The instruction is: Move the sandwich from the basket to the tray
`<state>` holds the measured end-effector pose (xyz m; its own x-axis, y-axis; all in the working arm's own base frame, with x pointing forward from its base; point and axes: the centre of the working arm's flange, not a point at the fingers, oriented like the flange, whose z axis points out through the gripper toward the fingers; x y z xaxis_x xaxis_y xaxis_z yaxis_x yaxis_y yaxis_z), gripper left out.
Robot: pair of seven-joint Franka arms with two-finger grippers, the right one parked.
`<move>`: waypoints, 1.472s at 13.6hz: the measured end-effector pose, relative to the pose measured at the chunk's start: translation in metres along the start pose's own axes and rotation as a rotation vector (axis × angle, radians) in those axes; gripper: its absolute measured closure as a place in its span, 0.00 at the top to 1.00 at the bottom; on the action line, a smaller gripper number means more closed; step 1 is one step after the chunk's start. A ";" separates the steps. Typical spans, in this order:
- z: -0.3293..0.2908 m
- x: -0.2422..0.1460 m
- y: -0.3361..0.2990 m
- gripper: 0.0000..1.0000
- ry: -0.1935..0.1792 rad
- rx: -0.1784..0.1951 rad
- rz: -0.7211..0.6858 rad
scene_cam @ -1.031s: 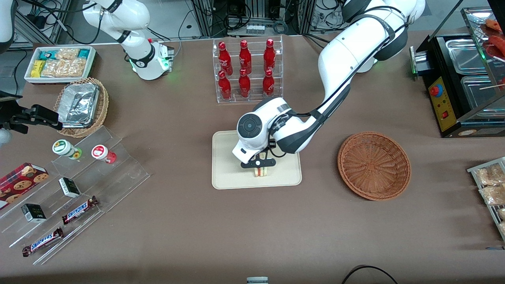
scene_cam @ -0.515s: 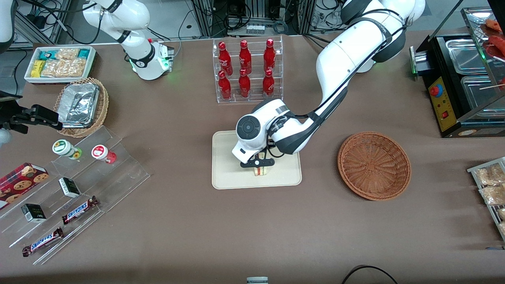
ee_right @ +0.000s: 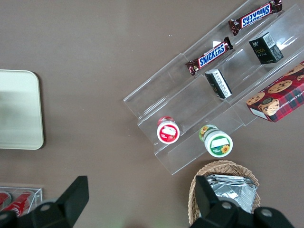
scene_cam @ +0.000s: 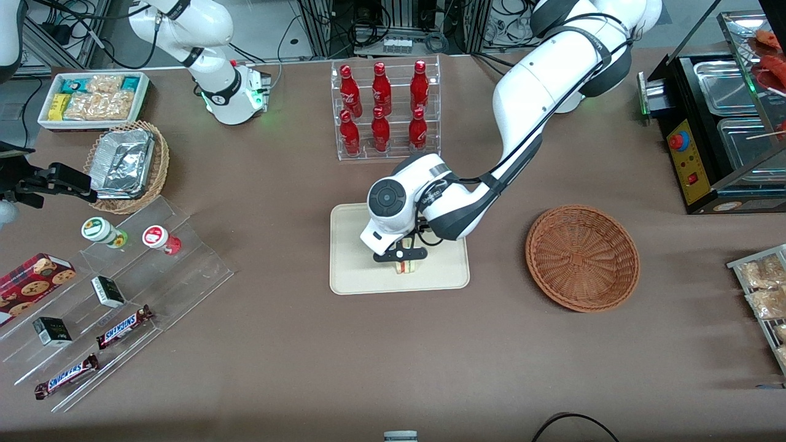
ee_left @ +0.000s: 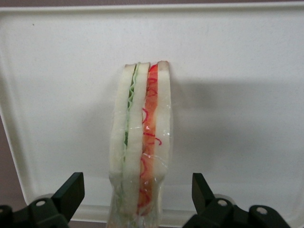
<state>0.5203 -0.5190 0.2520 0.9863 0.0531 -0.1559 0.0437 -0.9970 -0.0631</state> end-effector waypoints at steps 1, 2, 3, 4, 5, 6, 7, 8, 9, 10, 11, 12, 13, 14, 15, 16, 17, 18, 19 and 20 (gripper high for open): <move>-0.010 -0.001 -0.001 1.00 0.004 0.004 0.000; -0.022 -0.003 -0.001 1.00 0.009 0.009 0.001; -0.038 -0.006 -0.003 1.00 0.019 0.013 0.001; -0.056 -0.010 -0.005 1.00 0.035 0.015 -0.002; -0.076 -0.013 -0.007 1.00 0.052 0.010 -0.008; -0.098 -0.017 -0.010 1.00 0.065 -0.003 -0.018; -0.121 -0.019 -0.015 1.00 0.075 -0.022 -0.032; -0.141 -0.019 -0.023 1.00 0.090 -0.036 -0.050; -0.158 -0.013 -0.035 1.00 0.104 -0.047 -0.073; -0.171 -0.001 -0.053 1.00 0.115 -0.056 -0.105; -0.178 0.016 -0.074 1.00 0.119 -0.062 -0.142; -0.182 0.033 -0.095 1.00 0.119 -0.068 -0.175; -0.182 0.048 -0.114 1.00 0.114 -0.070 -0.202; -0.182 0.059 -0.131 1.00 0.106 -0.063 -0.225; -0.182 0.067 -0.144 1.00 0.098 -0.056 -0.246; -0.184 0.073 -0.156 1.00 0.094 -0.051 -0.264; -0.188 0.078 -0.169 1.00 0.093 -0.044 -0.284; -0.193 0.084 -0.185 1.00 0.091 -0.037 -0.308; -0.200 0.090 -0.205 1.00 0.091 -0.031 -0.332; -0.207 0.096 -0.225 1.00 0.091 -0.026 -0.339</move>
<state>0.6384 -0.3010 0.4552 0.9250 0.3777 -0.0419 0.3743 -0.9246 -0.0713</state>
